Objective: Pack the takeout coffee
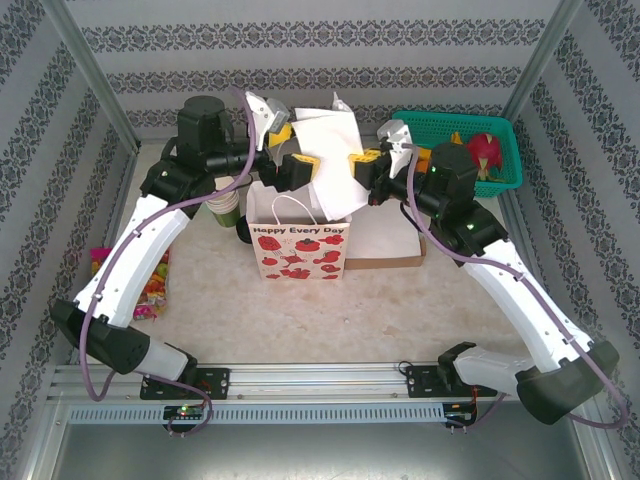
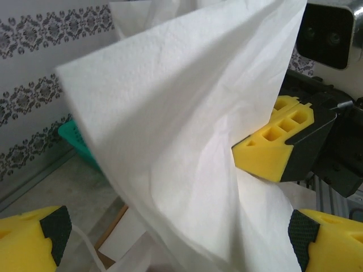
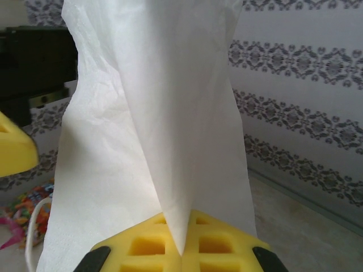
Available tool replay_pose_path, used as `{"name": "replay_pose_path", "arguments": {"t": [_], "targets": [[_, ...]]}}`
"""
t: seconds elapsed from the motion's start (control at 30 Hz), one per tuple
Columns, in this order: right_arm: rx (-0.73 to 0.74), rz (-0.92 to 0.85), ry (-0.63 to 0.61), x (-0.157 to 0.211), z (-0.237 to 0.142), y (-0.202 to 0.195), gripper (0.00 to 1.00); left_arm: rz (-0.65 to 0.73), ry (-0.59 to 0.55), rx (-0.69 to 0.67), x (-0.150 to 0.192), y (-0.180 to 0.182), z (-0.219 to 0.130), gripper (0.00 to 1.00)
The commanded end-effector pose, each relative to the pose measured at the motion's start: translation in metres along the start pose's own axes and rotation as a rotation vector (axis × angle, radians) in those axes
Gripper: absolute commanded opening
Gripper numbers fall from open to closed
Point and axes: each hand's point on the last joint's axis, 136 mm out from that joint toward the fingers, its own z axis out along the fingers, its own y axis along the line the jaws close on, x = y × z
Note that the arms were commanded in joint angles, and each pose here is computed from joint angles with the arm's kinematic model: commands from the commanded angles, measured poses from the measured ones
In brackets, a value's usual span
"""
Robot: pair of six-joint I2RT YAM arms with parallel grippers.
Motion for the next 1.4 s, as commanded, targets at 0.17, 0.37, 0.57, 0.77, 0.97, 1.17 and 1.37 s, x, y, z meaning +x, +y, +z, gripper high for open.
{"name": "replay_pose_path", "arguments": {"t": [0.17, 0.37, 0.57, 0.77, 0.97, 1.17, 1.37], "targets": [[-0.286, -0.083, -0.001, -0.011, -0.003, 0.050, 0.00, 0.224, -0.082, 0.177, -0.033, -0.032, -0.010, 0.94], [-0.418, -0.106, -0.002, -0.016, -0.002, 0.068, 0.00, 0.291, -0.075, 0.363, -0.032, -0.059, -0.021, 0.76], [-0.452, -0.127, 0.016, -0.014, -0.002, 0.070, 0.00, 0.320, -0.069, 0.403, -0.031, -0.068, -0.028, 0.27], [-0.489, -0.090, 0.045, -0.004, 0.002, 0.070, 0.43, 0.311, -0.060, 0.288, -0.035, -0.051, -0.024, 0.00], [-0.487, -0.048, 0.119, 0.020, 0.021, 0.065, 0.65, 0.307, -0.080, 0.291, -0.040, -0.052, -0.024, 0.00], [-0.455, -0.093, 0.146, 0.030, 0.027, 0.056, 0.58, 0.344, -0.108, 0.280, -0.051, -0.056, -0.031, 0.00], [-0.455, -0.083, 0.116, 0.017, 0.017, 0.050, 0.14, 0.369, -0.111, 0.229, -0.056, -0.048, -0.032, 0.00]]}}
